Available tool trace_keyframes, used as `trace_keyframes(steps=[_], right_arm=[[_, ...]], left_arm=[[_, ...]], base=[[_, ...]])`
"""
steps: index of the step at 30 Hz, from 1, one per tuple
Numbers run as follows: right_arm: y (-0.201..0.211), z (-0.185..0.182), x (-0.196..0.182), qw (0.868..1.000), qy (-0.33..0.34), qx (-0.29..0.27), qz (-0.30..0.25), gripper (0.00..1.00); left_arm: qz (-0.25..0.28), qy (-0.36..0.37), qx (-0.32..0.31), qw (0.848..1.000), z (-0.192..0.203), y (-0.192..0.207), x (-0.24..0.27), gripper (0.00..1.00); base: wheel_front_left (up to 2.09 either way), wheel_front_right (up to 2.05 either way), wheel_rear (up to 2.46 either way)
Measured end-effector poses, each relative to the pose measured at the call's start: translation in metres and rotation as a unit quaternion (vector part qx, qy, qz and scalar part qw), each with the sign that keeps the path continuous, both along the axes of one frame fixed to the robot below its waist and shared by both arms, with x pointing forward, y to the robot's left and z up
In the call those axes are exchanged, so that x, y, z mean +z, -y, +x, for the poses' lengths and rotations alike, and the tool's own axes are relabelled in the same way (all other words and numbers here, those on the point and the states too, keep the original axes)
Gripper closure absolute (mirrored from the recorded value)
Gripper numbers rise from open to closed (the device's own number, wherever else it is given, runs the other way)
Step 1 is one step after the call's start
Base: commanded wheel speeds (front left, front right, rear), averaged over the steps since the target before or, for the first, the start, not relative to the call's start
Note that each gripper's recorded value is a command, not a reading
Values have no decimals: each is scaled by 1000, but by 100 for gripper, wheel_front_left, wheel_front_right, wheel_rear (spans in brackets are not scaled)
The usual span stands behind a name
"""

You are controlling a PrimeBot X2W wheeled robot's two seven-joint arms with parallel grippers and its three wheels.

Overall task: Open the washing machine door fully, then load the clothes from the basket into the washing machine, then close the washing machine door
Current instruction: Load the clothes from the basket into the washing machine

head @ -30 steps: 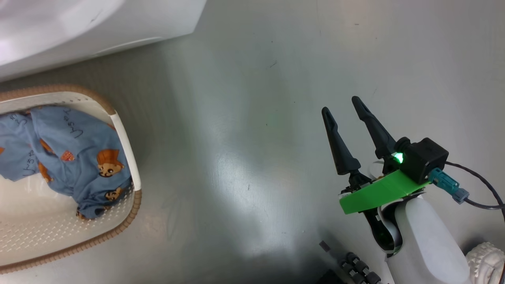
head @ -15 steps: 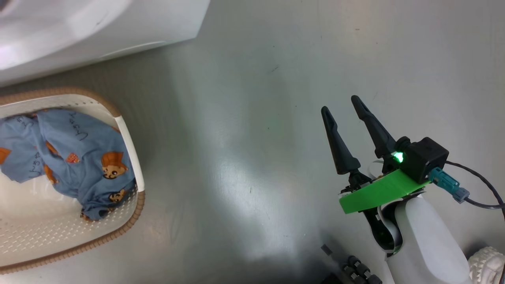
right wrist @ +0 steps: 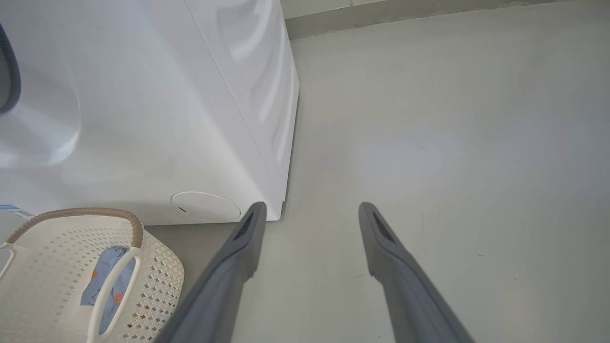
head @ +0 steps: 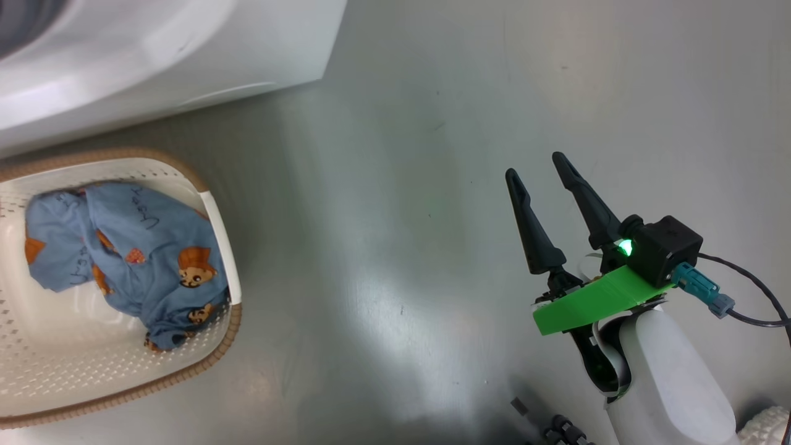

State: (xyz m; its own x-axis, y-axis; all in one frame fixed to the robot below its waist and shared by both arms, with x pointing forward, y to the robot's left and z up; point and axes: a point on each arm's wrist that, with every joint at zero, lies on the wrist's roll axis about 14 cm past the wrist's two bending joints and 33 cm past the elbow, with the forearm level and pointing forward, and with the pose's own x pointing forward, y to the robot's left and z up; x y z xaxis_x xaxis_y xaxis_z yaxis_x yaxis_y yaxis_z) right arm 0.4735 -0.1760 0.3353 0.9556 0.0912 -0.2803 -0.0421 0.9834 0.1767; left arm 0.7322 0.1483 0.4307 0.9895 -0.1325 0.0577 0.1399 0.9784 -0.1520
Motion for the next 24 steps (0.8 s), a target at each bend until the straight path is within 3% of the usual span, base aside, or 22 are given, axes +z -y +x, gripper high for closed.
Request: trace_keyframes(steps=[24], right_arm=[[-6, 6, 55, 998, 62, 4, 4, 0]], left_arm=[[-4, -5, 15, 1000, -68, -14, 22, 0]], base=[[0, 0, 0]])
